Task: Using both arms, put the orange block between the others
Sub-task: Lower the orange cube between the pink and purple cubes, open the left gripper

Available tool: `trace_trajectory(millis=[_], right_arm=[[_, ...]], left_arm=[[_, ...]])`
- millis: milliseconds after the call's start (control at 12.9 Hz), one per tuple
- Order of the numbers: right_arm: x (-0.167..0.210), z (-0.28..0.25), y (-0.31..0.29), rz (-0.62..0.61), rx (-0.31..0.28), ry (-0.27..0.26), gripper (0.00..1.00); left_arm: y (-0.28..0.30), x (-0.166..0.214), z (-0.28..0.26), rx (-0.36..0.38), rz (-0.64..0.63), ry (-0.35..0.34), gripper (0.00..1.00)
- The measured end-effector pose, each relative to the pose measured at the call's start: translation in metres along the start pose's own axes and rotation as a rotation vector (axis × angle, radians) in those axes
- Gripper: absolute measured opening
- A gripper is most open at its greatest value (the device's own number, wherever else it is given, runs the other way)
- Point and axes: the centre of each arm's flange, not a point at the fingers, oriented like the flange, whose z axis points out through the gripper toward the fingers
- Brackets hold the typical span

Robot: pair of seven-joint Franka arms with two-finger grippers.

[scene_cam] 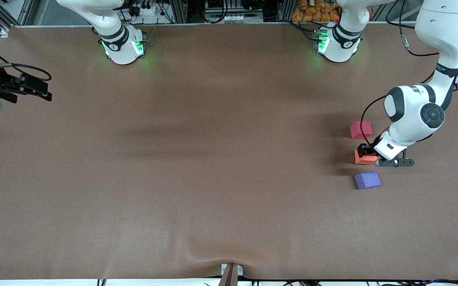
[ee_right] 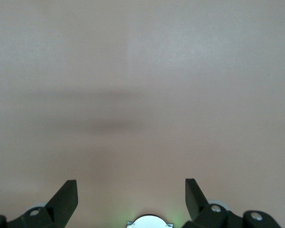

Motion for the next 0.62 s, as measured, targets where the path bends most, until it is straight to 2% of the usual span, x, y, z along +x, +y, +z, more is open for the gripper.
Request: trace_trajectory(millis=[465,543,620], right_arm=[[0.001,0.003,-0.008,-0.015,-0.002,-0.006,1.00],[0.001,0.003,-0.008,-0.015,-0.002,-0.006,1.00],[0.001,0.003,-0.008,-0.015,-0.002,-0.007,1.00]], left_arm=[[0.002,-0.002,0.011,-0.004,-0.004,-0.008,0.57],[0.002,-0.001,0.012,-0.004,-0.004,-0.006,0.63],[0.002,-0.001,0.011,-0.004,-0.005,-0.003,0.74]])
